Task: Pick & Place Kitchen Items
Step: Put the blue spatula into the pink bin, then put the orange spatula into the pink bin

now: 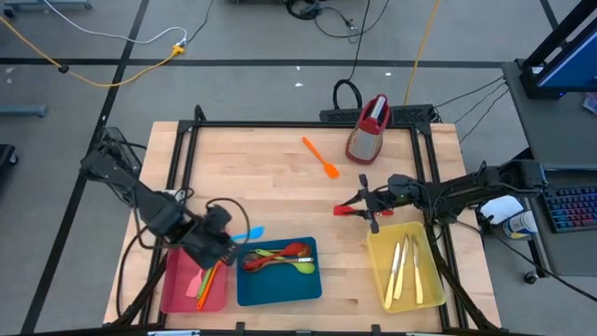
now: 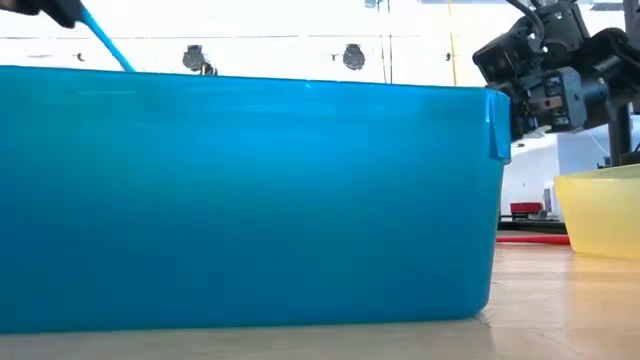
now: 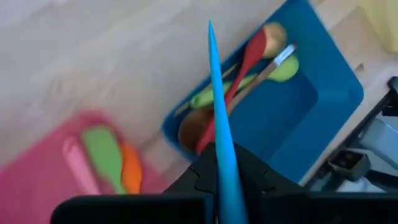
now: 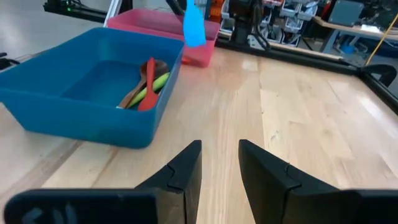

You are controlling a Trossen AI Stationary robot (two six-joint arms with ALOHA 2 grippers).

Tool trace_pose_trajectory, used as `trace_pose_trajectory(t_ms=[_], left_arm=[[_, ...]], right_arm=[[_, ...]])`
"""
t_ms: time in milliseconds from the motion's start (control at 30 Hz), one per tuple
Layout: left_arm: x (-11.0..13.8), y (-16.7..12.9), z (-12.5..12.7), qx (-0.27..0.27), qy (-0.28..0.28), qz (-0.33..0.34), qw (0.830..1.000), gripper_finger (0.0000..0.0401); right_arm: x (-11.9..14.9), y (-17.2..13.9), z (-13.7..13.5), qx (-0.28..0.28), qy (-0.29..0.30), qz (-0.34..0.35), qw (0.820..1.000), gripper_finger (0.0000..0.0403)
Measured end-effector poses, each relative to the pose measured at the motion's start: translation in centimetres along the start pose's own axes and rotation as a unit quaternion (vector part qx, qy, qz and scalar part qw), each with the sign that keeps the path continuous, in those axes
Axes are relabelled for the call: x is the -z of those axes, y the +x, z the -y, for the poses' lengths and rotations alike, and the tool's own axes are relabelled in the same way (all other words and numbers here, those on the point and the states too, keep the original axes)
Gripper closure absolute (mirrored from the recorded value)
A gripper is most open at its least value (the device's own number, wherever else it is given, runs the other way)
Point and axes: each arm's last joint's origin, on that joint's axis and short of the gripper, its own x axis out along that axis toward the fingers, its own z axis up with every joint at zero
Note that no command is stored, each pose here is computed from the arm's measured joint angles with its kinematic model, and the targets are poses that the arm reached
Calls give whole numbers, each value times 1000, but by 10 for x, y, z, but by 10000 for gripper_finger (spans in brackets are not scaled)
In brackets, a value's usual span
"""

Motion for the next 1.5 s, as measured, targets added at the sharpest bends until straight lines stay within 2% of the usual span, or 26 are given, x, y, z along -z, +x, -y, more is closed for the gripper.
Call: trace_pose_trajectory(t_ms=[133, 267, 367, 533, 633, 800, 1000, 1100, 1367, 1500], left_arm=[[5, -25, -11, -87, -55, -79, 992, 381], [19, -37, -21, -159, -119, -179, 964, 381], [31, -37, -22, -187, -144, -205, 950, 381], [52, -23, -23, -247, -154, -151, 945, 379], [66, -4, -25, -302, -151, -122, 933, 374], [91, 27, -25, -364, -146, -80, 916, 371], [114, 56, -19, -396, -125, -117, 902, 368], [118, 61, -20, -409, -118, -112, 898, 356], [118, 63, -20, -406, -105, -118, 900, 266], [113, 67, -16, -384, -82, -116, 912, 227]], right_arm=[[1, -1, 0, 1, 0, -2, 1000, 300], [1, -1, 0, 1, -1, 2, 1000, 300], [1, -1, 0, 1, -1, 1, 1000, 300], [1, -1, 0, 2, -10, 1, 1000, 300], [1, -1, 0, 2, -10, 1, 1000, 300], [1, -1, 0, 2, -10, 2, 1000, 300], [1, -1, 0, 2, -9, 2, 1000, 300], [0, -1, 0, 2, -9, 2, 1000, 300], [-4, -1, 1, 7, -16, 26, 1000, 300], [-5, -1, 1, 8, -18, 31, 999, 300]])
